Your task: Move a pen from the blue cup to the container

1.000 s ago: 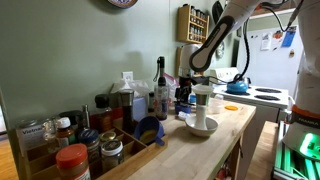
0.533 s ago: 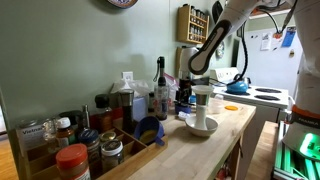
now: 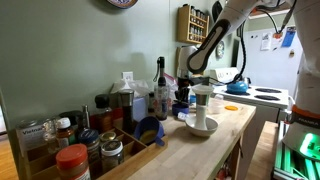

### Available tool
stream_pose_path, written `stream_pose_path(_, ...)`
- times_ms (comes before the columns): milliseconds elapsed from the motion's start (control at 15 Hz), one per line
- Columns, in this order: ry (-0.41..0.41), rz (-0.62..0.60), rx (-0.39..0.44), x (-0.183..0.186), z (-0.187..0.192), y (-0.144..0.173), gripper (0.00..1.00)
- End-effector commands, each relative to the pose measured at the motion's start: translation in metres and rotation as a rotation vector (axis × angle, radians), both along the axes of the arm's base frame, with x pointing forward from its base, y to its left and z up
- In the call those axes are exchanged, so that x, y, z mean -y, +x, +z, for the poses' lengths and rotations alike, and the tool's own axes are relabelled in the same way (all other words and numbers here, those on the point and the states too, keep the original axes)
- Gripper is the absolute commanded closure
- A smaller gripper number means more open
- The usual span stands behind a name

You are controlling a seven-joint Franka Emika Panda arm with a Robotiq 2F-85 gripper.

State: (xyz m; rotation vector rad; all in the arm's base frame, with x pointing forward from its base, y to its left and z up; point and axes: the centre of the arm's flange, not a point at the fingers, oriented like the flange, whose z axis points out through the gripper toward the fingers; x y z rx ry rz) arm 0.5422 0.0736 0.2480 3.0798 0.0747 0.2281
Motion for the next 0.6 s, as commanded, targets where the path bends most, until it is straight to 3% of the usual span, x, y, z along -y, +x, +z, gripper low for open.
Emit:
stream_pose_path(0, -0.011, 0.004, 0.010, -0.004, -0.005, 0.000, 0.96)
stream_pose_path(133, -0.012, 0.002, 0.013, -0.004, -0.003, -0.001, 0.99)
stream_pose_path(533, -0.002, -0.006, 0.066, 0.001, 0.032, -0.010, 0.95)
